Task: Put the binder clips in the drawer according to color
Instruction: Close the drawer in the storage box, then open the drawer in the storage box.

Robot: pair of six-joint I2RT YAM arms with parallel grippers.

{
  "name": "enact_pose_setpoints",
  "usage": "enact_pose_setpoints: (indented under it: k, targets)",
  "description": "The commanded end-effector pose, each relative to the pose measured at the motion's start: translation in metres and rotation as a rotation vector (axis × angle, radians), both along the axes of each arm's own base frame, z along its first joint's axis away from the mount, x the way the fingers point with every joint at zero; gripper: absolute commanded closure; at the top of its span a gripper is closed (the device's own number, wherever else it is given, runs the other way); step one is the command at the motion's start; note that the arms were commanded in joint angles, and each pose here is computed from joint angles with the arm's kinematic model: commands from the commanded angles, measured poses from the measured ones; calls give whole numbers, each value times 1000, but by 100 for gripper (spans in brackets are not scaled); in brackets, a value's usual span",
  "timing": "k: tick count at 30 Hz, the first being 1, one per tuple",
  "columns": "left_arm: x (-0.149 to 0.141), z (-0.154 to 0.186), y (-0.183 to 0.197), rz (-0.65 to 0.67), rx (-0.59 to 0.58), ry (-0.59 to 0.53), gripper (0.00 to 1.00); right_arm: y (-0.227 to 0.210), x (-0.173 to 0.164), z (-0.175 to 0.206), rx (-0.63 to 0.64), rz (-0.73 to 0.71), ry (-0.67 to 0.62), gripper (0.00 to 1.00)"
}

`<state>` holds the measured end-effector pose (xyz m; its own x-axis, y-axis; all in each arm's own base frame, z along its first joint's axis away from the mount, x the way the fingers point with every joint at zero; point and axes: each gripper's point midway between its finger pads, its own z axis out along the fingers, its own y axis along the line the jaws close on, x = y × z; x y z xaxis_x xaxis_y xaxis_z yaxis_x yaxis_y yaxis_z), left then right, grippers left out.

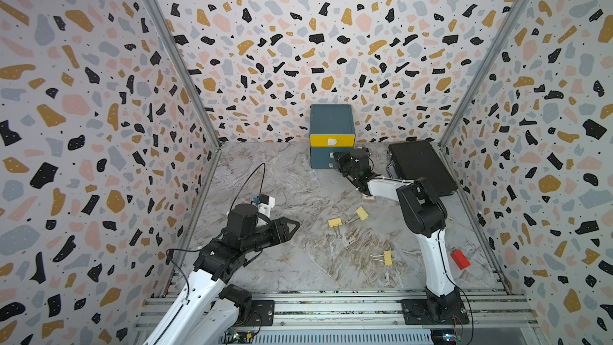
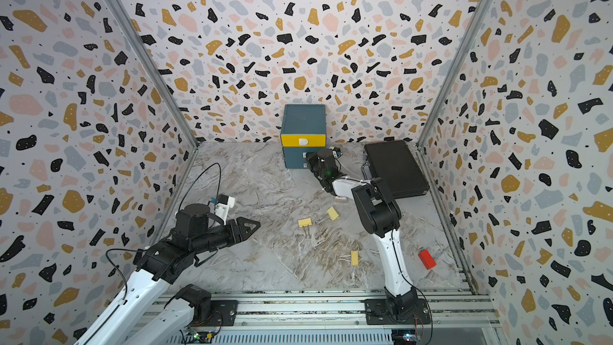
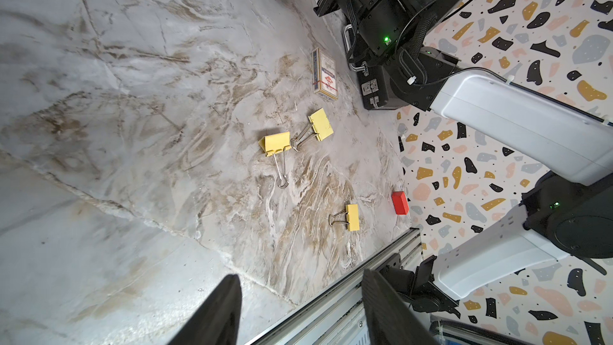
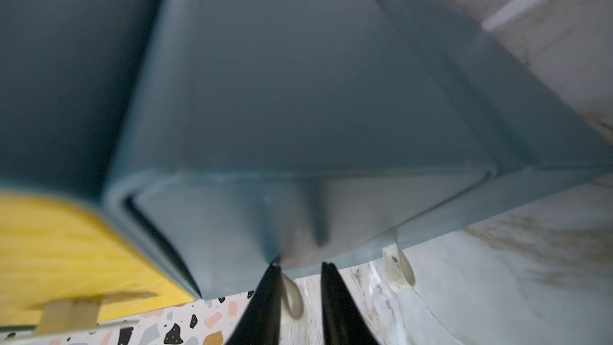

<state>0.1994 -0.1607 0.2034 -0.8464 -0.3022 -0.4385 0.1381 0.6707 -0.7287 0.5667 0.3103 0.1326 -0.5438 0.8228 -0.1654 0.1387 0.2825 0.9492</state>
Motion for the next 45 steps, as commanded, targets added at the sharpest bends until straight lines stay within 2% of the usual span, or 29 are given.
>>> enact_pose_setpoints:
  k: [1, 6, 11, 28, 30, 35, 41, 45]
  targets:
    - [5, 10, 1, 10, -14, -52, 38, -8, 0, 31, 32, -12, -61, 61]
    - [7, 6, 1, 11, 0, -54, 38, -15, -30, 14, 17, 19, -28, 48]
    - [14, 2, 1, 9, 9, -47, 37, 0, -35, -5, 11, 62, -16, 47]
    - [23, 4, 11, 14, 4, -41, 37, 25, -8, -40, 28, 36, 34, 48]
    - [23, 5, 11, 16, 0, -40, 37, 25, -6, -43, 24, 31, 35, 50]
    - [23, 5, 12, 10, -5, -36, 37, 24, 0, -49, 34, 7, 36, 65]
    - [21, 5, 14, 10, -9, -34, 38, 21, 7, -50, 43, -16, 27, 75]
    - [20, 4, 15, 14, -12, -32, 38, 18, 10, -50, 54, -24, 25, 86]
